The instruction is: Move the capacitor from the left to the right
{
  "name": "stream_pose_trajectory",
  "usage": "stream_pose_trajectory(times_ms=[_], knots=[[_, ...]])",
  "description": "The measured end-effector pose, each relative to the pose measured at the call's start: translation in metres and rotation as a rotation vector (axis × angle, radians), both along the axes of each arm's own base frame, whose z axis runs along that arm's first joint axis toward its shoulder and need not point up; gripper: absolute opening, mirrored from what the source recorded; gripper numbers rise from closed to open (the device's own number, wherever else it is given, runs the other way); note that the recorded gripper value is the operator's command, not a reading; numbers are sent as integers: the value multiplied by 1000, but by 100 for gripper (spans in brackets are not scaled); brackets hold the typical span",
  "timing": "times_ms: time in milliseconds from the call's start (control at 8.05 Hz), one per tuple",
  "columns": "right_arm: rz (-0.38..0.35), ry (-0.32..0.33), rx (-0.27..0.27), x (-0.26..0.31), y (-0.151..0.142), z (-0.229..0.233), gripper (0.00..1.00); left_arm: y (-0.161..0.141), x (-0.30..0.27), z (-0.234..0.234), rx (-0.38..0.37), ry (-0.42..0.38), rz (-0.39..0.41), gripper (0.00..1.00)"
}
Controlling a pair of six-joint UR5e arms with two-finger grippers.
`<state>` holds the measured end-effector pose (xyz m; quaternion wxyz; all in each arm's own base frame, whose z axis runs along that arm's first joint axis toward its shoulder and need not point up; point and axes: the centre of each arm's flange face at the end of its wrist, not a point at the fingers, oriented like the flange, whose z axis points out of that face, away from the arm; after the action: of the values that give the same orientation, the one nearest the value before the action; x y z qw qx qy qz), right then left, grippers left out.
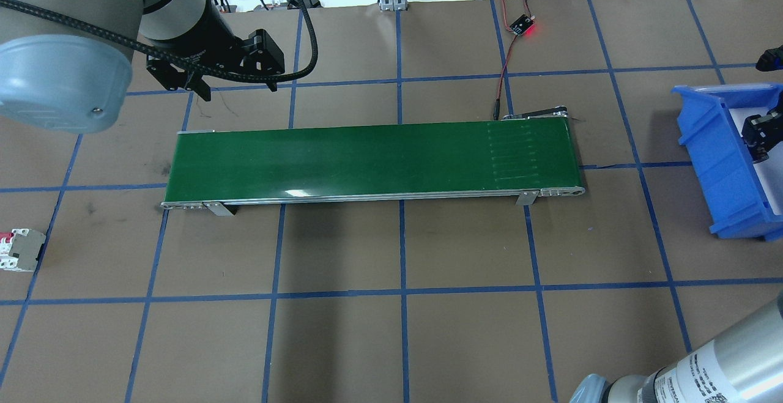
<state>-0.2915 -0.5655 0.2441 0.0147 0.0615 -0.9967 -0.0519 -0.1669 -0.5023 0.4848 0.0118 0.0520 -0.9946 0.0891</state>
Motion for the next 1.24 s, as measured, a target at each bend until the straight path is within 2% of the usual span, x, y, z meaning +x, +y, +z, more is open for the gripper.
stream_pose_trajectory(times_ms=[373, 497, 746, 870, 994, 1243], knots=[[19, 20, -20, -7, 7, 22, 100, 0, 0, 0, 0, 1, 0, 100], [54, 43, -20, -11, 17, 44, 100, 0, 0, 0, -1, 1, -1, 100], [98, 91, -47, 9, 45, 125, 100, 0, 0, 1, -1, 1, -1, 100], [90, 91, -66, 35, 58, 163, 100, 0, 0, 0, -1, 1, -1, 100], [50, 80, -88, 74, 66, 193, 100, 0, 0, 0, 0, 1, -1, 100], [-26, 63, -119, 170, 68, 229, 100, 0, 0, 1, -1, 1, -1, 100]])
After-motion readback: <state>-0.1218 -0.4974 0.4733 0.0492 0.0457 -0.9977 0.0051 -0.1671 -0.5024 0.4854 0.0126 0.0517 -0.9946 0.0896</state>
